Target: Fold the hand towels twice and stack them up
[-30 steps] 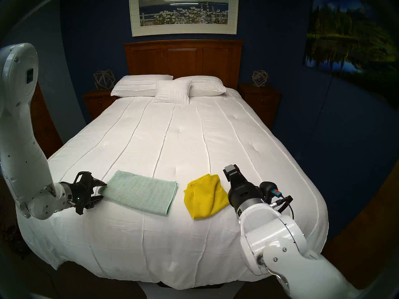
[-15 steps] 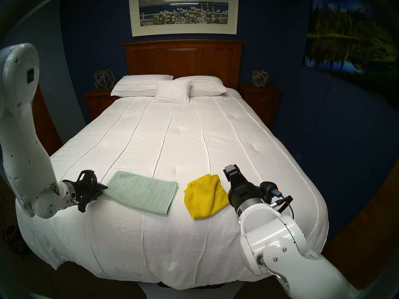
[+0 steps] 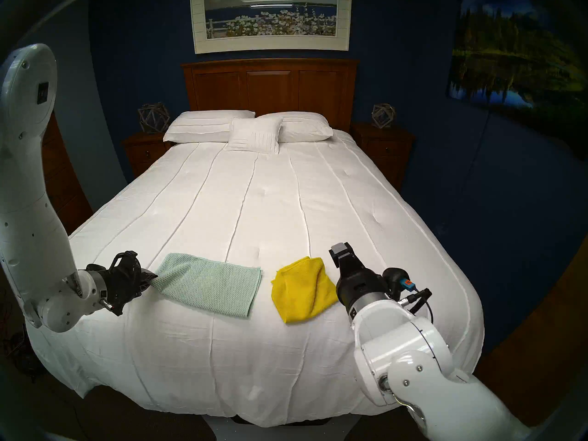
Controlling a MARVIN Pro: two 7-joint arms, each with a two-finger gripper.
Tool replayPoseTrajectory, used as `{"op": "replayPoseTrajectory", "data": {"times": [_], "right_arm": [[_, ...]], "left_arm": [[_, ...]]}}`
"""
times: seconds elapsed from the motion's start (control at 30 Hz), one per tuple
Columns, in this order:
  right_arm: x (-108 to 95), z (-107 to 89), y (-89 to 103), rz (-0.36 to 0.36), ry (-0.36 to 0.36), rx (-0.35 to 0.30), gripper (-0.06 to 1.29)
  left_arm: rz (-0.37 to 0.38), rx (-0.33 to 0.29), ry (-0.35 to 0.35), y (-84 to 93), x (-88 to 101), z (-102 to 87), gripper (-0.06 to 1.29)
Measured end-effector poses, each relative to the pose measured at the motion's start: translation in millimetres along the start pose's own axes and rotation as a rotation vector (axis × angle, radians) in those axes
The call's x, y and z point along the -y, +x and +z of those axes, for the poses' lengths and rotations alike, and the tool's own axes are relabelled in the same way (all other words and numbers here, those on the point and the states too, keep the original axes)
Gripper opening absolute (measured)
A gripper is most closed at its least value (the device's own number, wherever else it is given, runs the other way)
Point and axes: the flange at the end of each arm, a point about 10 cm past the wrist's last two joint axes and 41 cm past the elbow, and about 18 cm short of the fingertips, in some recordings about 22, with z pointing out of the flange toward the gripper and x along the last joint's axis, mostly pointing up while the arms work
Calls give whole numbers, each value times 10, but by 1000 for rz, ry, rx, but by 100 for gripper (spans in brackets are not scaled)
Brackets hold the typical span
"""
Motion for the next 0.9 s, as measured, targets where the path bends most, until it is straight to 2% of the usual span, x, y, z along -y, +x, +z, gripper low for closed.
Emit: {"op": "replayPoseTrajectory", "data": {"times": [0.23, 0.4, 0.53, 0.9], "right_arm": [[0, 0, 0, 0, 0, 0, 121], [0, 0, 1, 0, 0, 0, 121], [0, 0, 1, 0, 0, 0, 121], [0, 0, 1, 0, 0, -1, 121]], "left_arm": [[54, 27, -42, -197, -153, 29, 18], [69, 31, -58, -258, -213, -3, 20], [77, 53, -65, -349, -241, -50, 26], [93, 126, -82, -682, -280, -100, 26]]}}
